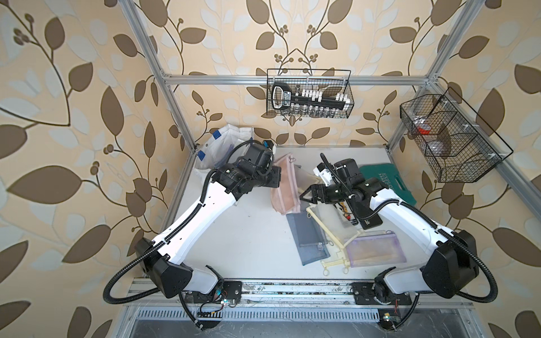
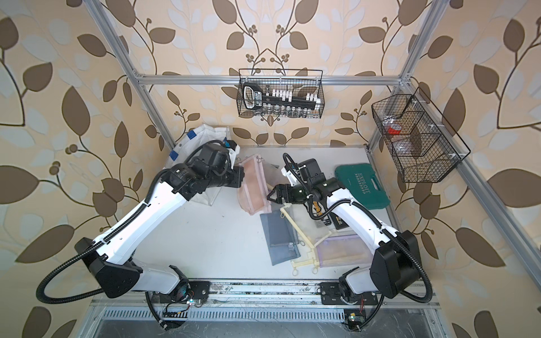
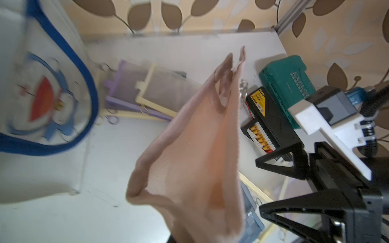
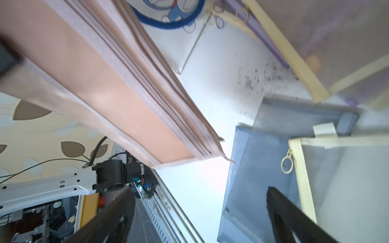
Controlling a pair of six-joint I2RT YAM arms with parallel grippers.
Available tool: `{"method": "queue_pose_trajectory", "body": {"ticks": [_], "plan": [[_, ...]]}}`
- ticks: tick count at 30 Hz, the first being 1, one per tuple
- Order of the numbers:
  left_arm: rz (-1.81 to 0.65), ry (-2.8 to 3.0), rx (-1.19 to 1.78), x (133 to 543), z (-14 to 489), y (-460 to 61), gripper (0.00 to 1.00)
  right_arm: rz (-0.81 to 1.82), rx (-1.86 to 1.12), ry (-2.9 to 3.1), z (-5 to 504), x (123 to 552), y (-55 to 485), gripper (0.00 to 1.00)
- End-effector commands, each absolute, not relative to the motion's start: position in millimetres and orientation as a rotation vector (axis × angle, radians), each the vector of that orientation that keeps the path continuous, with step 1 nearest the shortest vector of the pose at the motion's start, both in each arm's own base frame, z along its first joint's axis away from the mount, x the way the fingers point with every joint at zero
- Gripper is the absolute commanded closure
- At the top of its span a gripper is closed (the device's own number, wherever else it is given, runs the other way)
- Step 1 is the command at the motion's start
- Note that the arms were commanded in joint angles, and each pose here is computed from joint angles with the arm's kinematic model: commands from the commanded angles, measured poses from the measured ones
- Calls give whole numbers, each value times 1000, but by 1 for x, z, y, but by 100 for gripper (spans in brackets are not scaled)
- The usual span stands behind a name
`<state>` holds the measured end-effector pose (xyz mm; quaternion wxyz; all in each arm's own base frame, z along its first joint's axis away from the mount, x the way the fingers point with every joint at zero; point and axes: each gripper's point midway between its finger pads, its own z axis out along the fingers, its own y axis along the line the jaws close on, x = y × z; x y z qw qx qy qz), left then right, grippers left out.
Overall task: Put the pencil pouch into the canvas bag
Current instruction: Pick up the pencil pouch, then place the pencil pouch in the canvas bag.
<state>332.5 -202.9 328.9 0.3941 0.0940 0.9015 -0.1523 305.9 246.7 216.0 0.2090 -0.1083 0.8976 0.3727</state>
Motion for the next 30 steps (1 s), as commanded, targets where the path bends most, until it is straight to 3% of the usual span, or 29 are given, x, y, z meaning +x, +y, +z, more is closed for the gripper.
{"method": "queue_pose_trajectory", "body": {"ticks": [1,10,16,22,30], "plan": [[-26,2205,334,341,366,-153,100,980,-313,2507,226,304,241,4],[374,1930,309,408,461,-97,100,978,-309,2475,245,306,241,3],[649,1847,282,442,493,-54,100,968,-321,2480,248,304,239,2],[758,1899,270,465,464,-16,100,985,-321,2487,245,309,244,3],[679,2111,328,480,373,1,100,980,-329,2478,248,323,250,3]]}}
